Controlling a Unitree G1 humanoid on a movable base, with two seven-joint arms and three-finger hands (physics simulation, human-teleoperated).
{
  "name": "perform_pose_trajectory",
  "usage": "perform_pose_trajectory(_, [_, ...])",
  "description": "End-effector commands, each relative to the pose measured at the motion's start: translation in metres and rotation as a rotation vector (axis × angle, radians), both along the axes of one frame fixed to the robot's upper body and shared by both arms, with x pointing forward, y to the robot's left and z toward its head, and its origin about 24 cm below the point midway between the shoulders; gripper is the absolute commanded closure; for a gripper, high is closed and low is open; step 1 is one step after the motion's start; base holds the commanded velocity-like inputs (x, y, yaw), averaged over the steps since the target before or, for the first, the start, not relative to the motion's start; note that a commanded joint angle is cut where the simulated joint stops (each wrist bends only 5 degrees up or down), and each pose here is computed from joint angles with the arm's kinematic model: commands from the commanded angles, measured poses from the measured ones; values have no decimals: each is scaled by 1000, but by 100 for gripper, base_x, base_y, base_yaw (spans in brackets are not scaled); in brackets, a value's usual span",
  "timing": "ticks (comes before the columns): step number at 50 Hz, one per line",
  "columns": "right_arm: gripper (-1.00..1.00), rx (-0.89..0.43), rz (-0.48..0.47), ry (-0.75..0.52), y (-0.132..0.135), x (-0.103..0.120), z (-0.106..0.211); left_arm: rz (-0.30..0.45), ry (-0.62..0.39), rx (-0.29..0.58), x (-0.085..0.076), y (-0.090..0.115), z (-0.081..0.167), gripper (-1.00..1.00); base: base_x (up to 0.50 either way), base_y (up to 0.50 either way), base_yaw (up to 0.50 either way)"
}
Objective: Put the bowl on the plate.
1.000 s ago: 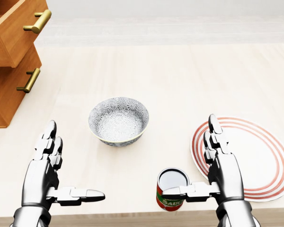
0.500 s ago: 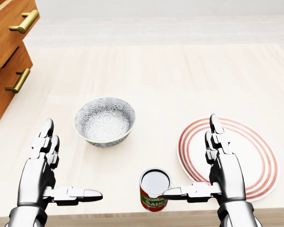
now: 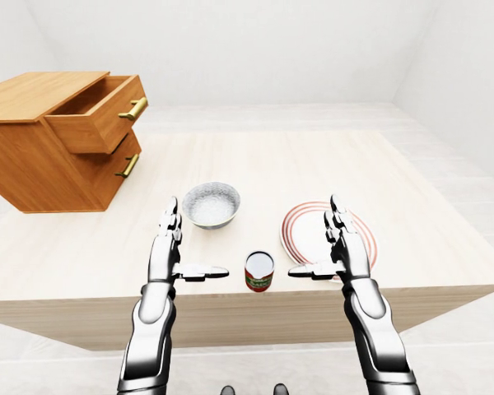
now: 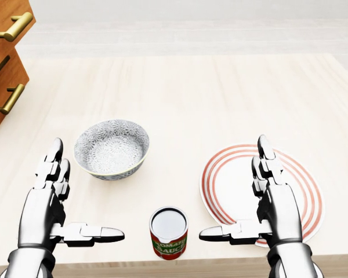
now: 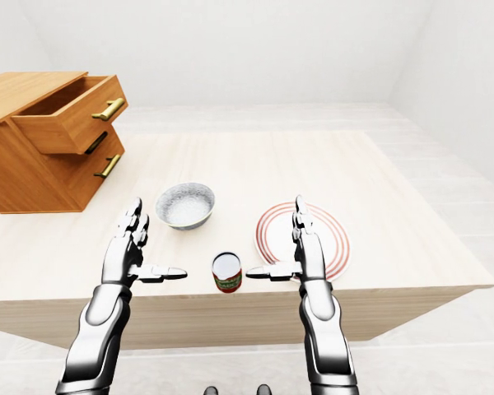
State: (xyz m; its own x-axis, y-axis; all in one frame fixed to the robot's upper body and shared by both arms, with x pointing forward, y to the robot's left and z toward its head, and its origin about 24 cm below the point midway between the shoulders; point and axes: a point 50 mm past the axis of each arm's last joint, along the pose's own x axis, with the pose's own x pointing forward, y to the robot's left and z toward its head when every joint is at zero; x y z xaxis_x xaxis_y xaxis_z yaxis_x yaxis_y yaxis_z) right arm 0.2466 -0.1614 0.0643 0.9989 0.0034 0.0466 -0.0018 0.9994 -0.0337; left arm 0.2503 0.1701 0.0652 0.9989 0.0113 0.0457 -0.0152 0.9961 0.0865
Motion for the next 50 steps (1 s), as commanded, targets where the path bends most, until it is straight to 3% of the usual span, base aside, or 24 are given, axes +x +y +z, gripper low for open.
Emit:
perform_pose_trajectory(1, [-100, -3, 0, -6, 0, 0, 2, -4, -7, 9, 0, 0, 2, -100, 0, -14, 0])
perform_pose_trajectory(50, [-100, -1, -1, -2, 0, -2, 1, -10, -39, 38, -2, 0, 10, -100, 0, -14, 0])
